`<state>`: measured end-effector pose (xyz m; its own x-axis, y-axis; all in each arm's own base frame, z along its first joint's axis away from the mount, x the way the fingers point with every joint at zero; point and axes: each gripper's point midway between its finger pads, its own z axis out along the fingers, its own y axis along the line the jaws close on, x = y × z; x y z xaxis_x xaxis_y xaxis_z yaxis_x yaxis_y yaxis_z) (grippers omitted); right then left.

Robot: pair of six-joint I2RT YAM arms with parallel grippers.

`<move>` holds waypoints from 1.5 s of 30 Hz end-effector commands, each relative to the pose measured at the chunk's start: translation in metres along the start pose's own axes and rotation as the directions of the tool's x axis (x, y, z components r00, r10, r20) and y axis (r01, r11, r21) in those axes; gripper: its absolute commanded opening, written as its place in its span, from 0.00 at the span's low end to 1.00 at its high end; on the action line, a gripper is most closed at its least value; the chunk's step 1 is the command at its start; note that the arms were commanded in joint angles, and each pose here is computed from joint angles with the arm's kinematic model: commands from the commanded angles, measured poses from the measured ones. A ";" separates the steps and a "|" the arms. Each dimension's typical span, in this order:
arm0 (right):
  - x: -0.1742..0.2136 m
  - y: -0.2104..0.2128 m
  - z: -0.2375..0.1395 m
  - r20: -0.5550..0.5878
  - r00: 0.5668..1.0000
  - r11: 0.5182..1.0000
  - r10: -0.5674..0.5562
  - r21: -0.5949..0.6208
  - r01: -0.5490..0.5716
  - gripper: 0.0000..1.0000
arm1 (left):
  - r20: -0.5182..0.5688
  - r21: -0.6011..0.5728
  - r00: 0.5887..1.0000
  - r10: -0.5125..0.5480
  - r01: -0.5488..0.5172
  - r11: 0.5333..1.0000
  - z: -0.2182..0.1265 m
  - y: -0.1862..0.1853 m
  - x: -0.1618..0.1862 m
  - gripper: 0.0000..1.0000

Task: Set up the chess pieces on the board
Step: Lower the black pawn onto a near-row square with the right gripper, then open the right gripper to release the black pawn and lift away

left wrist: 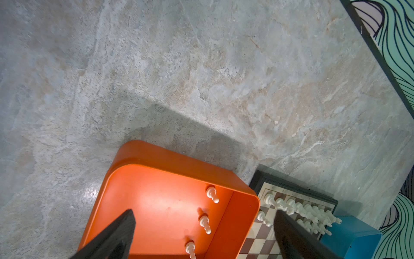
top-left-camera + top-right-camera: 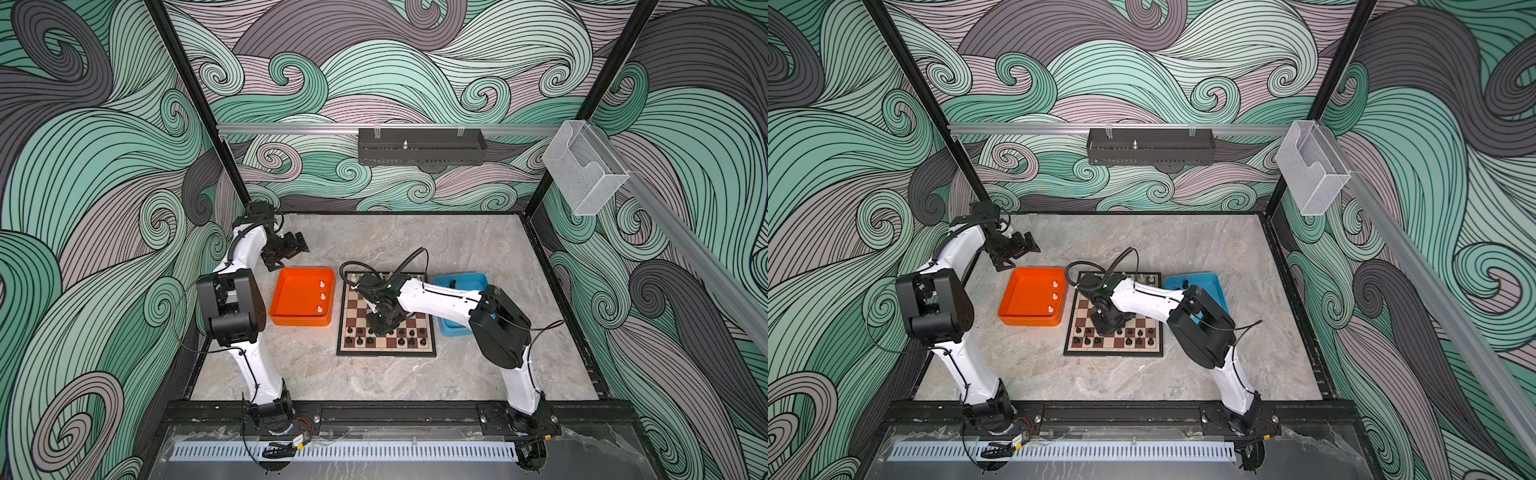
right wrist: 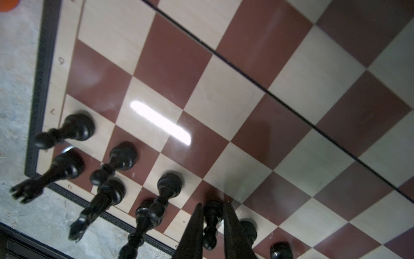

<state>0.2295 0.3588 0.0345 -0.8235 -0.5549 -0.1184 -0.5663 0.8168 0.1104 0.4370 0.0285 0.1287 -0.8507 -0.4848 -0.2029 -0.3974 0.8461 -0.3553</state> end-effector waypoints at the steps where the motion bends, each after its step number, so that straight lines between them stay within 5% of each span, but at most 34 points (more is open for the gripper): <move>1: 0.000 0.000 0.002 -0.011 1.000 1.000 0.006 0.018 -0.005 0.18 | -0.011 0.006 1.000 -0.022 0.022 1.000 0.006 0.004 -0.001 0.99; 45: -0.002 0.002 -0.013 0.038 0.999 1.000 -0.004 0.014 0.004 0.25 | -0.011 0.012 1.000 -0.023 0.023 1.000 0.005 0.003 0.000 0.99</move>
<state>0.2288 0.3612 0.0349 -0.8193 -0.5598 -0.1241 -0.5719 0.8132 0.1074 0.4388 0.0281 0.1274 -0.8503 -0.4854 -0.2037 -0.3961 0.8448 -0.3598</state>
